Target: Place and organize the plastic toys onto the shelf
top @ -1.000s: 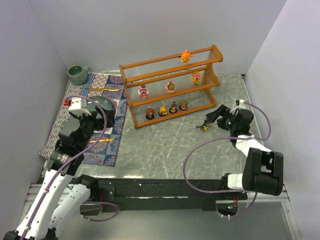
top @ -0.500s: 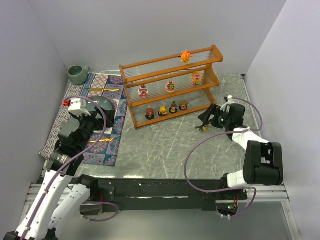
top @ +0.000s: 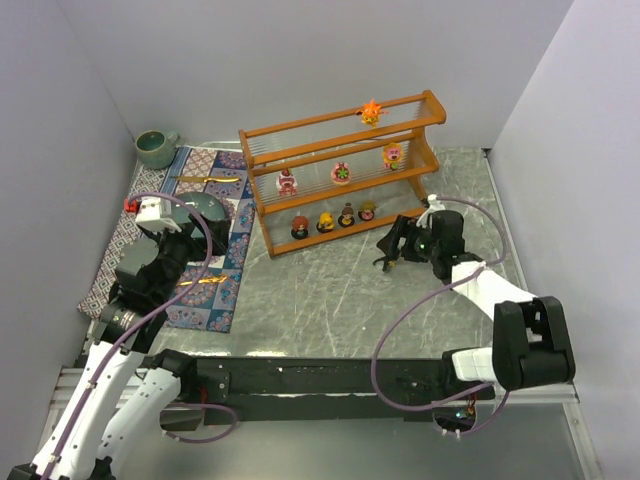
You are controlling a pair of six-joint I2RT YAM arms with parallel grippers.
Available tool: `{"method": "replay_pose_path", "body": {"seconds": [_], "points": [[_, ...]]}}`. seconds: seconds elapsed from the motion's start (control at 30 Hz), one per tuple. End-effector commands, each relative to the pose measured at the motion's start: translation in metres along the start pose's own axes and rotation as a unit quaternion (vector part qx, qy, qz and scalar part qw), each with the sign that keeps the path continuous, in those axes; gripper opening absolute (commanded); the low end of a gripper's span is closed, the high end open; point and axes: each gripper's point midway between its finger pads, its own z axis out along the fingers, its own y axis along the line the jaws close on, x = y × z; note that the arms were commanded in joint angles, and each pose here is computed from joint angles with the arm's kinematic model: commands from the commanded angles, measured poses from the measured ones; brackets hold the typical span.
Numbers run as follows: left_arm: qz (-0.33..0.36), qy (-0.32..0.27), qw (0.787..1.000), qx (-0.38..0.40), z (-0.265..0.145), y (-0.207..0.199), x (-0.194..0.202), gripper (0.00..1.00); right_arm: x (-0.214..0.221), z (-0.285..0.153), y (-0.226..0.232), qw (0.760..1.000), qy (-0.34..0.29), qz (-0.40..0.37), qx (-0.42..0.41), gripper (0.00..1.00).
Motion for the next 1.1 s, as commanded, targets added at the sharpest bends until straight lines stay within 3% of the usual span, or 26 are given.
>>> {"method": "replay_pose_path", "body": {"seconds": [0.0, 0.3, 0.47, 0.63, 0.77, 1.07], "points": [[0.007, -0.017, 1.0, 0.013, 0.0, -0.005, -0.008, 0.97, 0.001, -0.006, 0.013, 1.0, -0.017, -0.001, 0.003, 0.86], [0.007, -0.009, 1.0, 0.01, 0.003, -0.004, -0.004, 0.97, 0.03, -0.009, 0.045, 0.999, 0.009, 0.008, -0.032, 0.86], [0.007, -0.008, 1.0, 0.011, 0.003, -0.005, -0.004, 0.97, 0.038, -0.018, 0.076, 0.998, 0.011, -0.025, -0.061, 0.86], [0.007, -0.007, 1.0, 0.011, 0.003, -0.005, -0.004, 0.97, 0.02, -0.027, 0.044, 0.997, -0.052, -0.049, 0.042, 0.85], [0.007, -0.006, 1.0, 0.01, 0.004, -0.004, -0.003, 0.97, 0.016, -0.03, 0.028, 0.992, -0.086, -0.05, 0.078, 0.83], [0.008, -0.002, 1.0, 0.007, 0.005, -0.003, -0.001, 0.97, 0.034, -0.003, 0.028, 0.994, -0.059, -0.069, 0.066, 0.82]]}}
